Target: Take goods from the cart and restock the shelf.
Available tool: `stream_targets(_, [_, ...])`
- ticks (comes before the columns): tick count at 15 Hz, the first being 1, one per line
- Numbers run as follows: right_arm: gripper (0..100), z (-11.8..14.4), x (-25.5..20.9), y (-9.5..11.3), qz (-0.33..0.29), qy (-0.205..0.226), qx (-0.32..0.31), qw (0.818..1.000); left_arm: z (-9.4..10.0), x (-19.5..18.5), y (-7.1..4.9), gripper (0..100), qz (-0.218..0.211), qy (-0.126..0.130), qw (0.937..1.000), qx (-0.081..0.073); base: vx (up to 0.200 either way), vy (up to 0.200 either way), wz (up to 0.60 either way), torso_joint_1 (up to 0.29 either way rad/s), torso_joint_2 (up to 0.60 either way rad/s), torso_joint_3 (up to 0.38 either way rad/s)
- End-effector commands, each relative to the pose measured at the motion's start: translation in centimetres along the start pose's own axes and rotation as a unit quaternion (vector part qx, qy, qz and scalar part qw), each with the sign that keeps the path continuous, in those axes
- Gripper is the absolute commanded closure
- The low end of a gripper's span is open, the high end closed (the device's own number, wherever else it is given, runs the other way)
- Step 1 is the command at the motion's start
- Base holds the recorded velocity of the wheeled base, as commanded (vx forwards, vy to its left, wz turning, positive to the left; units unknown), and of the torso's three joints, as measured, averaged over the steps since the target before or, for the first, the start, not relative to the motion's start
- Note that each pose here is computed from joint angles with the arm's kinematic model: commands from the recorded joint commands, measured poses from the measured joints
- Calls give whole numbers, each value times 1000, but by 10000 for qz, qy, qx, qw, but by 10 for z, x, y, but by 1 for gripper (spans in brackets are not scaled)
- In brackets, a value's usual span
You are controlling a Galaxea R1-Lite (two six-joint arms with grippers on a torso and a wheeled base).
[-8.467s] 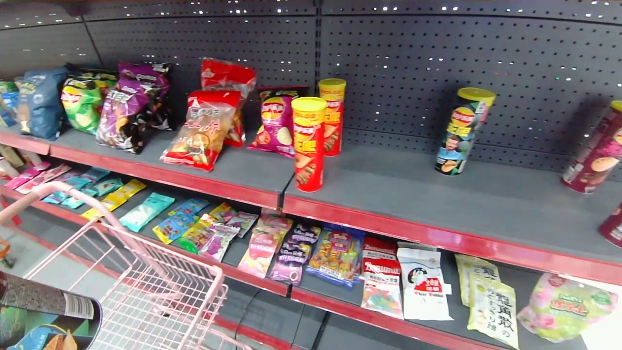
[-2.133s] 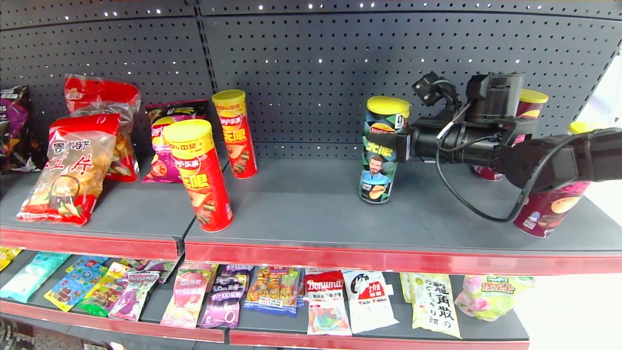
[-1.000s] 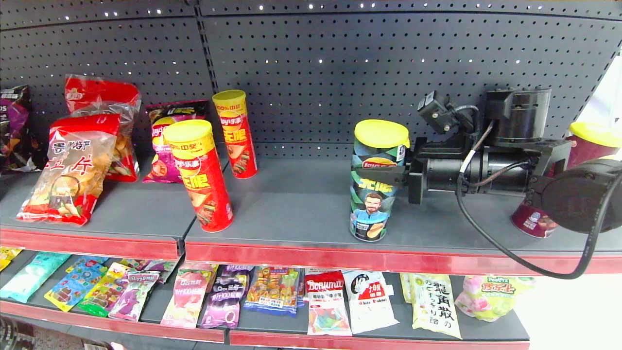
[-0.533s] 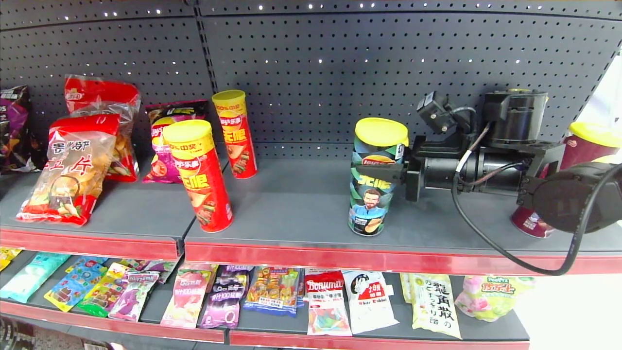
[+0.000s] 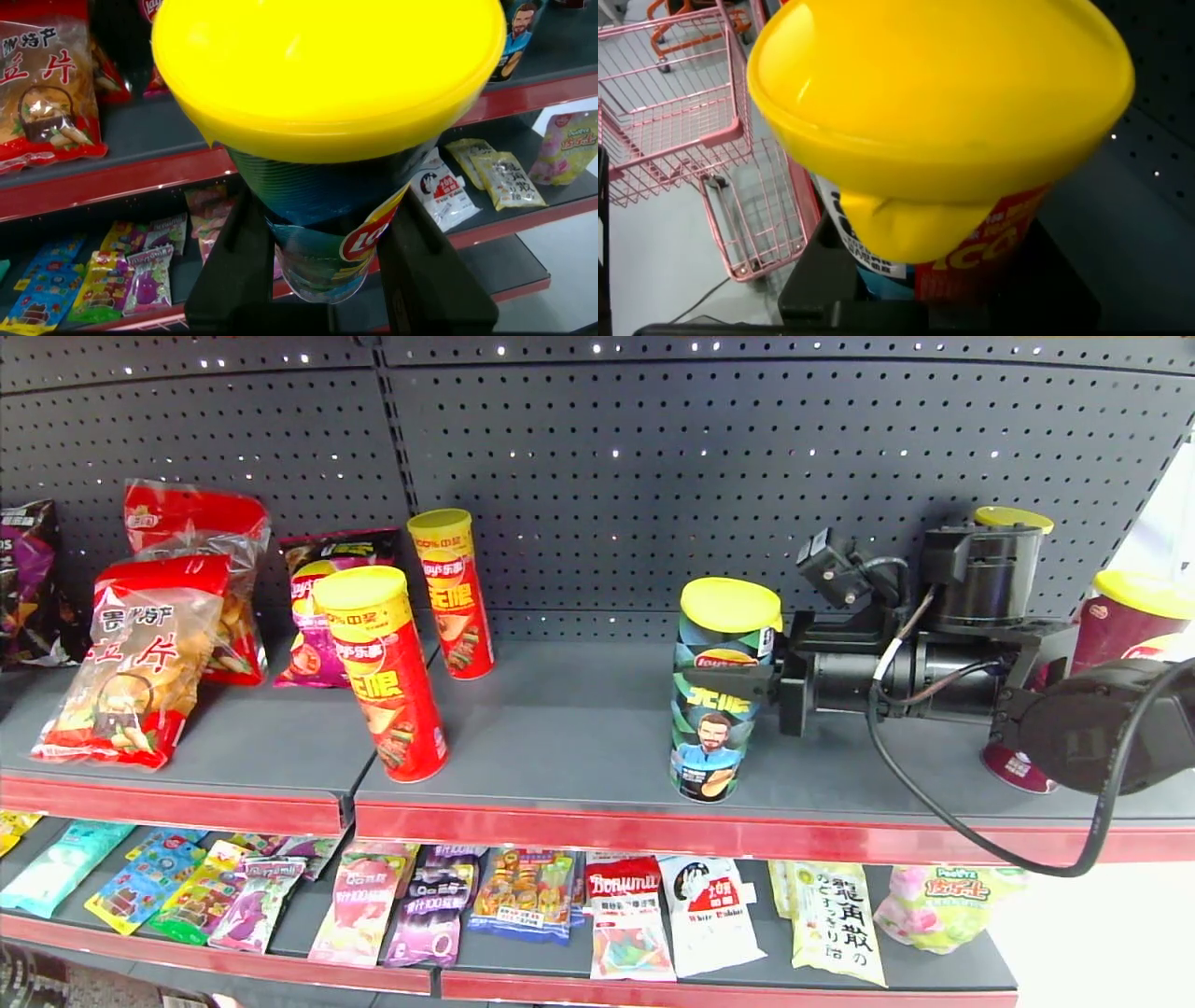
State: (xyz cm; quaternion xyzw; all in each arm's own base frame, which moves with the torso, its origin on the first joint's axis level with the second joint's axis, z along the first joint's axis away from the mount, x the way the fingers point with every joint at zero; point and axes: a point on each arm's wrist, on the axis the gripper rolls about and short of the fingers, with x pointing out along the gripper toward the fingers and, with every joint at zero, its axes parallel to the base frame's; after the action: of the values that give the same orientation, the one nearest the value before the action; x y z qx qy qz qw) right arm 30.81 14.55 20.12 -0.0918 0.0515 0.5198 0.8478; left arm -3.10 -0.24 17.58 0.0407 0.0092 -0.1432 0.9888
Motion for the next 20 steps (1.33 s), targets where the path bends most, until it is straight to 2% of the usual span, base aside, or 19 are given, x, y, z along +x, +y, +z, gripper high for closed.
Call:
stream_targets(1, [100, -3, 0, 2, 58, 35, 32, 10000, 0, 0, 0, 100, -2, 0, 10000, 0, 0, 0, 0, 0, 0, 0])
stream_targets(12, [100, -10, 1, 2, 97, 121, 88, 9998, -1, 1, 0, 100, -21, 36, 10000, -9, 0, 0, 0, 0, 0, 0])
stream_targets(13, [0, -10, 1, 2, 98, 127, 93, 9998, -1, 1, 0, 100, -21, 36, 10000, -9, 0, 0, 0, 0, 0, 0])
stream_targets(20, [0, -10, -12, -3, -147, 138, 146, 9997, 0, 0, 0, 100, -11, 14, 10000, -4, 0, 0, 0, 0, 0, 0])
